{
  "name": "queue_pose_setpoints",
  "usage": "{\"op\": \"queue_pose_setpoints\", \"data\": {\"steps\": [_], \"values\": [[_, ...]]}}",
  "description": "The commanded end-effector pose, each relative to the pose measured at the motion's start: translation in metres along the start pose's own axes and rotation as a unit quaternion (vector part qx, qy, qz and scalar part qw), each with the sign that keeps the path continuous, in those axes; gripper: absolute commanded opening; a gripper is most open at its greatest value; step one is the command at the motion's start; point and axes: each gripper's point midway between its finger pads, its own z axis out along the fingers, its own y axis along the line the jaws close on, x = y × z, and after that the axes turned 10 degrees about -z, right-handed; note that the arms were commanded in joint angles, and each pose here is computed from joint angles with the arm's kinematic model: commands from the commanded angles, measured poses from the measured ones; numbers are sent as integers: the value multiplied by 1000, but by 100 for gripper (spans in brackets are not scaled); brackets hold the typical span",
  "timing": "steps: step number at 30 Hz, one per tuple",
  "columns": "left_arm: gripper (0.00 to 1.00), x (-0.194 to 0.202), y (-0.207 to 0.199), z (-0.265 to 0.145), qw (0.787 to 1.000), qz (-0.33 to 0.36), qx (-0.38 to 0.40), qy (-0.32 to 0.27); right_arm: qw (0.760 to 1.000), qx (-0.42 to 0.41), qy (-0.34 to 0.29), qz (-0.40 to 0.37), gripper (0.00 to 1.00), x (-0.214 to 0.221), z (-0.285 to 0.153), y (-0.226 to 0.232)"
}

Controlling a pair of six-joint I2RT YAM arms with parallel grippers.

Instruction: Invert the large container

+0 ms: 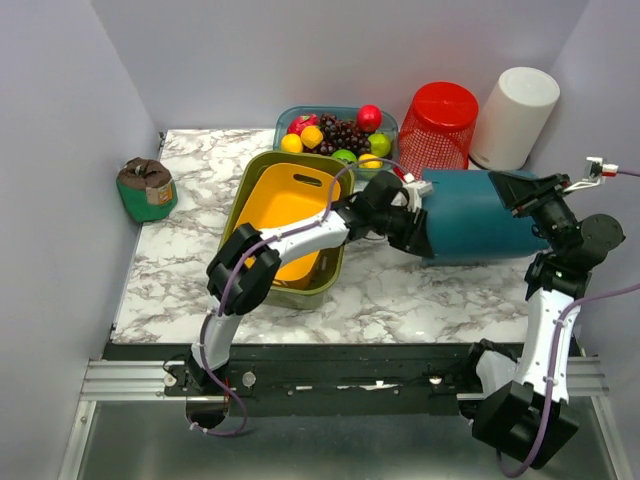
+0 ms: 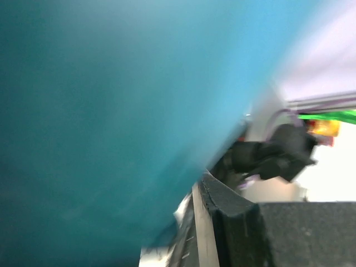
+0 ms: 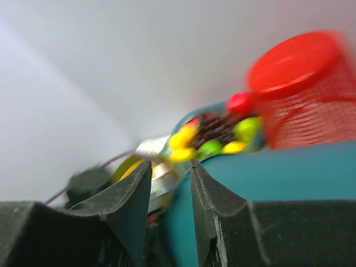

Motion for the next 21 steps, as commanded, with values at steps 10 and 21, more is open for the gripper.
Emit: {"op": "queue_pose_setpoints", "data": {"steps": [10,21], "values": [[39,13,24,21,992,-116,-23,-32,993,83,71,-35,70,17,-7,-11],[56,-22,-41,-39,993,8,8,-120,963,230,137,-45,86,38,-26,-81]]}}
